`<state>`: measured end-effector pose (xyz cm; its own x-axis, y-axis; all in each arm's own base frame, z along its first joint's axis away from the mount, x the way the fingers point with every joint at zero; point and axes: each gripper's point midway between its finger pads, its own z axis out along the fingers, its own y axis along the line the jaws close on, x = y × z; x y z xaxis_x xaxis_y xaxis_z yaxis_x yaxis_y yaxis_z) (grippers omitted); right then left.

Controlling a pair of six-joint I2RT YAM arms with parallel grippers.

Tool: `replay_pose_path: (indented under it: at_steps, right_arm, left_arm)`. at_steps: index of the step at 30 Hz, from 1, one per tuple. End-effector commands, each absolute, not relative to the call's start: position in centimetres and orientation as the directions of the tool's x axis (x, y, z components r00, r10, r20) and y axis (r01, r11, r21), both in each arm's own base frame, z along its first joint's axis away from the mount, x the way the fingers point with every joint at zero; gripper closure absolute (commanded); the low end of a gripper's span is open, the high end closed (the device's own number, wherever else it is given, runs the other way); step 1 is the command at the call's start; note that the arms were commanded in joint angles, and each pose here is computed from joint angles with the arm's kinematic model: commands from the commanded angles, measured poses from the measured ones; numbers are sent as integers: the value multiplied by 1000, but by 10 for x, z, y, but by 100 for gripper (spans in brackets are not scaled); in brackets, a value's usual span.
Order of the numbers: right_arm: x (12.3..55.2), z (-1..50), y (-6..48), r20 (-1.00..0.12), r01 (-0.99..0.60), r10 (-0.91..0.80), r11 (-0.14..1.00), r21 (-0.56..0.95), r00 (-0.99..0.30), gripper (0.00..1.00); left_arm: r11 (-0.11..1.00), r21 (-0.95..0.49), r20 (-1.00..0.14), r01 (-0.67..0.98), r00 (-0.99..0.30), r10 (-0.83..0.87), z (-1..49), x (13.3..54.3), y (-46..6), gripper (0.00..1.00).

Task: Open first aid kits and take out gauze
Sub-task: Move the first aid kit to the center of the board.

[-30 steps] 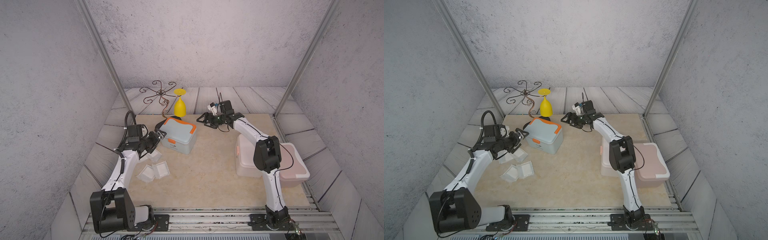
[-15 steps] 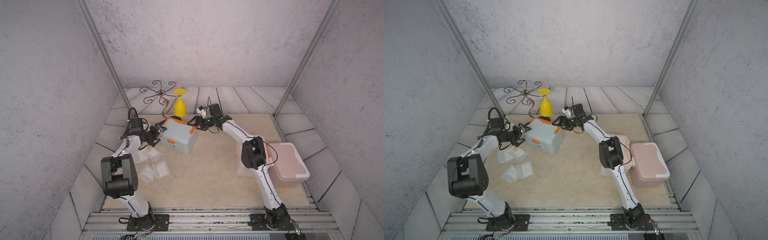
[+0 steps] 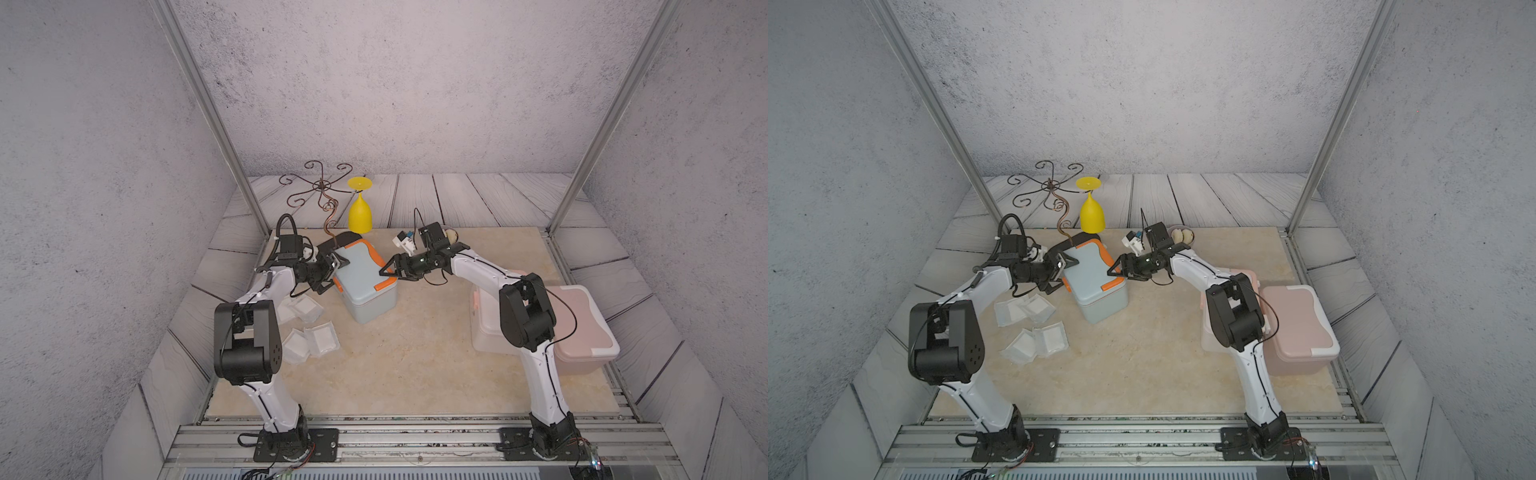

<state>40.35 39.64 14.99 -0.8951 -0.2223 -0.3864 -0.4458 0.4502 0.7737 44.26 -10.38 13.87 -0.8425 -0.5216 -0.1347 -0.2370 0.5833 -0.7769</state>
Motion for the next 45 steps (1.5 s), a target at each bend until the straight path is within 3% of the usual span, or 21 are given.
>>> replay_pose_path:
  at_steps: [1, 12, 19, 23, 31, 45]
  right_arm:
    - [373, 158, 392, -411, -494, -274, 476, 728, -869, 26]
    - [302, 150, 307, -370, -454, -282, 696, 556, -885, 24]
    - [272, 148, 235, -338, -357, -238, 866, 351, -911, 21]
    - [260, 159, 216, -343, -333, -221, 889, 313, -913, 18]
    - [264, 167, 211, -362, -311, -190, 896, 315, -913, 9]
    - [282, 153, 234, -309, -276, -151, 867, 414, -939, 7]
  left_arm:
    - [592, -786, -132, -178, -887, -442, 146, 419, -136, 10]
    - [612, -791, -159, -24, -957, -244, 162, 350, -227, 10]
    - [620, -784, -159, 27, -974, -160, 162, 304, -261, 10]
    - [600, -798, -160, 59, -980, -116, 163, 287, -283, 10]
    - [546, -834, -157, 85, -984, -86, 161, 289, -303, 10]
    - [504, -858, -174, 98, -979, -107, 159, 334, -307, 9]
